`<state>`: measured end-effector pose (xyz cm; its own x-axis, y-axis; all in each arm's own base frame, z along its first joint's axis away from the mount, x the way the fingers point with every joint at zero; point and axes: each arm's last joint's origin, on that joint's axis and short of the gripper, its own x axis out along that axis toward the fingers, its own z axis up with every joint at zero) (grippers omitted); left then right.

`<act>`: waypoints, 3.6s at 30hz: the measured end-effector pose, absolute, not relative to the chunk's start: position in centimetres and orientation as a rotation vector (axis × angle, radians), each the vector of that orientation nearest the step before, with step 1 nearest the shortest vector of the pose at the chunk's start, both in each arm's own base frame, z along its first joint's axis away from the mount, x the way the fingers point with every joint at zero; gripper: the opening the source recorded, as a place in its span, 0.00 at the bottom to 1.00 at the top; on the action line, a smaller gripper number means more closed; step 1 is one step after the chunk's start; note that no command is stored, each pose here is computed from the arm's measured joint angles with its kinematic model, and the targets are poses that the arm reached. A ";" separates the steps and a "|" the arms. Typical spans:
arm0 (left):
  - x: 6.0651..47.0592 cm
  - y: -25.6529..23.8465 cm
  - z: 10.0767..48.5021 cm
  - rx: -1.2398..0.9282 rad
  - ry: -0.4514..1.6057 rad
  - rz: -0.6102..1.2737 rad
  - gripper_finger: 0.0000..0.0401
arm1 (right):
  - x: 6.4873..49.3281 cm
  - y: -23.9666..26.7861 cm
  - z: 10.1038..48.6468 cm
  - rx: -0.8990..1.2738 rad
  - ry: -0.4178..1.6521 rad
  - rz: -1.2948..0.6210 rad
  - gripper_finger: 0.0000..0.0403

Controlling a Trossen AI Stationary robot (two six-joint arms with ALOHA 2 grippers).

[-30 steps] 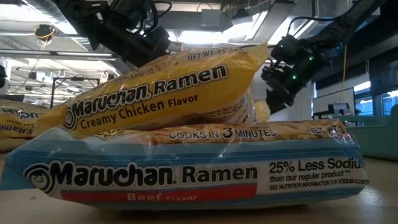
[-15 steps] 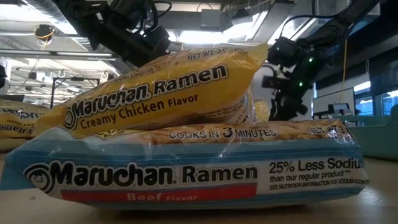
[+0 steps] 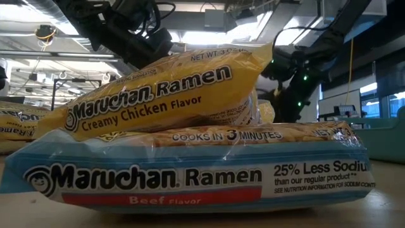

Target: Sort Maruchan noodles

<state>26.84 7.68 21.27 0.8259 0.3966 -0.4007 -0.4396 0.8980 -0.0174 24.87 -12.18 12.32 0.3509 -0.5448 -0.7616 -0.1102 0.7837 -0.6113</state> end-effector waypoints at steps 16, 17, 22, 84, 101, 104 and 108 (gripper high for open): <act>26.9 7.6 21.4 -0.110 0.391 0.442 0.34 | 25.6 -12.9 10.9 -0.693 1.226 -0.437 0.09; 26.9 7.6 21.4 -0.110 0.391 0.442 0.34 | 25.6 -12.9 11.0 -0.689 1.220 -0.443 0.06; 26.9 7.6 21.4 -0.110 0.391 0.442 0.34 | 25.6 -12.9 11.0 -0.663 1.207 -0.458 0.02; 26.9 7.6 21.3 -0.092 0.402 0.439 0.34 | 24.2 -25.8 14.3 0.562 0.854 -0.649 0.92; 26.9 7.6 21.4 -0.091 0.395 0.439 0.34 | 24.3 -24.7 13.6 0.697 0.839 -0.329 0.57; 26.9 7.6 21.4 -0.088 0.396 0.438 0.34 | 24.4 -24.7 13.6 0.679 0.836 -0.299 0.47; 26.9 7.6 21.4 -0.083 0.397 0.441 0.34 | 24.4 -24.7 13.7 0.660 0.833 -0.283 0.35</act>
<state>26.90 7.64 21.36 0.8293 0.3987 -0.3915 -0.4308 0.9024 0.0066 24.42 -24.67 13.68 0.6506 0.0190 -0.7592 0.4777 0.7669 0.4285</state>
